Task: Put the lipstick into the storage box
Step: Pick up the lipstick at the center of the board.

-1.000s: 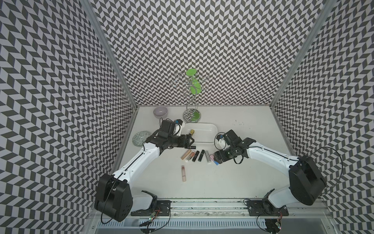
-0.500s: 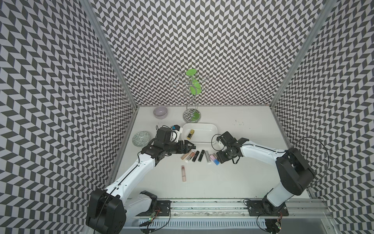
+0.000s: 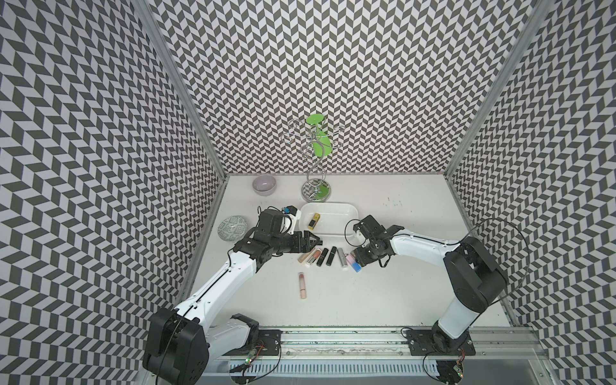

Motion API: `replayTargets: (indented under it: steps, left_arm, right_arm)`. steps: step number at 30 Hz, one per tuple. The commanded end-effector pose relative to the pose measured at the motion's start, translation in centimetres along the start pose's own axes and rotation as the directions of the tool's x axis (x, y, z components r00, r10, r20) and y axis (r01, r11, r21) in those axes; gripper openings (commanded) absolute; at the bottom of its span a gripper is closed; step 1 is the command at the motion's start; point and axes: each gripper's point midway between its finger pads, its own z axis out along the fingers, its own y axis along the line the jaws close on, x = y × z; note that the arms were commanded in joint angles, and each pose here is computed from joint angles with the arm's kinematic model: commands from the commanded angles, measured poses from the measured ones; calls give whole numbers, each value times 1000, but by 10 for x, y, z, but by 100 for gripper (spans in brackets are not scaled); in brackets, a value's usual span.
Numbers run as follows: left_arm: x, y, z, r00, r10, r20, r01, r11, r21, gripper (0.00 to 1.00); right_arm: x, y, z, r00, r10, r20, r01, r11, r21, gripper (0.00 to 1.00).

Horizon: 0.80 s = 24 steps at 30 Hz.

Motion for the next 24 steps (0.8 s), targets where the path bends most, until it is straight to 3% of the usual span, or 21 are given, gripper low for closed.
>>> replayTargets:
  steps: [1,24]
  left_arm:
    - [-11,-6,-3,999,26,24,-26,999,21,81]
    - [-15,-7,0,999,-7,36,5,999,55,81]
  right_arm:
    - [-16,3,1,999,-21,39,21,1000,3,54]
    - [-16,13,-11,997,-42,68,45,998,-51,23]
